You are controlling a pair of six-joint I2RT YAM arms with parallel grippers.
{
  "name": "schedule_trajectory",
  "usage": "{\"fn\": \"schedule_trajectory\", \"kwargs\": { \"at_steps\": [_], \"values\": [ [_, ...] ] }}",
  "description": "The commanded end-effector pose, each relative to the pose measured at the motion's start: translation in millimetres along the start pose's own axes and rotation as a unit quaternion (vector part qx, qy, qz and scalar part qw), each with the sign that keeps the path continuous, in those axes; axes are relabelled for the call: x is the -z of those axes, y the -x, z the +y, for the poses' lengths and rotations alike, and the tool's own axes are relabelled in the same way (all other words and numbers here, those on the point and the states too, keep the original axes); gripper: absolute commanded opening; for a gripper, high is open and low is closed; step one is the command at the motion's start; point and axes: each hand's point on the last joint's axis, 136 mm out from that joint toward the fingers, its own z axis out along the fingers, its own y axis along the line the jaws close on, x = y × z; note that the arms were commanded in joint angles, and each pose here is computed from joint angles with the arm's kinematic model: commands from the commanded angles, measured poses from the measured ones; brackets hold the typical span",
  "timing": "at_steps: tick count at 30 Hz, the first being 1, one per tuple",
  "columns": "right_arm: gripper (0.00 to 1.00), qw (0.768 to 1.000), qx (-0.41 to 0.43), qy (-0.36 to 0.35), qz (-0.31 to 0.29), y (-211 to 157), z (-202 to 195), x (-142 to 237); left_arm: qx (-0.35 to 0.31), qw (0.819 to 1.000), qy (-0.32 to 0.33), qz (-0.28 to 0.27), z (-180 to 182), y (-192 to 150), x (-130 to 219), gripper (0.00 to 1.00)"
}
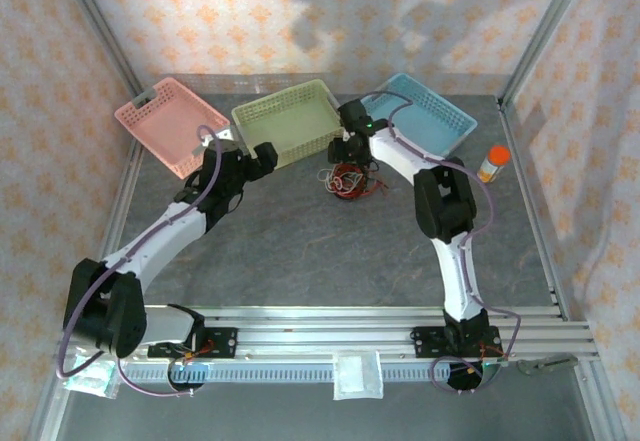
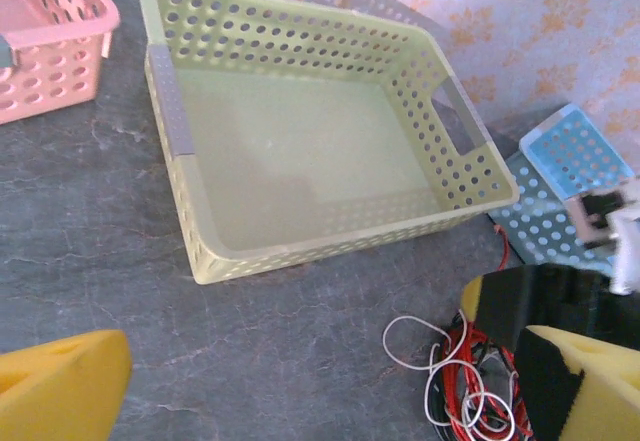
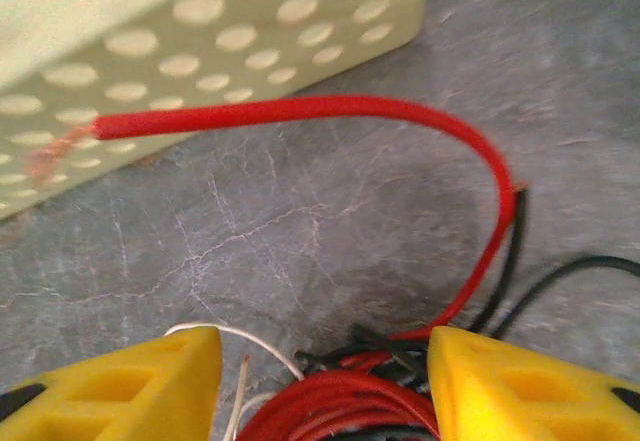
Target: Untangle the cables
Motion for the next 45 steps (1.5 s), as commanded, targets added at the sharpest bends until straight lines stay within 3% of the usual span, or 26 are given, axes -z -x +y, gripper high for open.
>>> {"fn": "schedule_trajectory", "kwargs": {
  "at_steps": [1, 12, 22, 34, 38, 43, 45],
  "values": [
    [0.52, 1.000, -0.016, -0.005, -0.008, 7.5, 4.1, -5.5, 0.006, 1.000, 0.009, 0.013, 10.2, -7.8, 6.0, 0.99],
    [0.45, 0.998, -0.027, -0.042, 0.030, -33.5, -12.5, -18.1, 0.005, 1.000, 0.013, 0.011, 13.0, -7.8, 10.4, 0.99],
    [0.45, 0.998, -0.023, -0.052, 0.035, -82.7, -16.7, 18.5, -0.017, 1.000, 0.014, 0.012, 6.4, 0.4, 6.8, 0.99],
    [0.44, 0.997, -0.011, -0.047, 0.063, -180.5, -20.4, 62.0, -0.055, 0.998, -0.013, 0.041, -17.5, -4.8, -15.7, 0.99],
    [0.47, 0.999, 0.001, -0.029, 0.027, -167.2, -5.4, 83.4, -0.087, 0.995, -0.028, 0.048, -36.3, -8.3, -24.7, 0.99],
    [0.70, 0.996, 0.018, -0.048, -0.079, -103.0, -6.5, 123.8, -0.142, 0.988, -0.017, 0.063, -48.4, 3.2, -48.2, 0.99],
    [0.74, 0.993, 0.017, -0.061, -0.099, -81.6, -17.8, 133.2, -0.164, 0.983, -0.012, 0.076, -52.5, 5.9, -61.1, 0.99]
  ]
}}
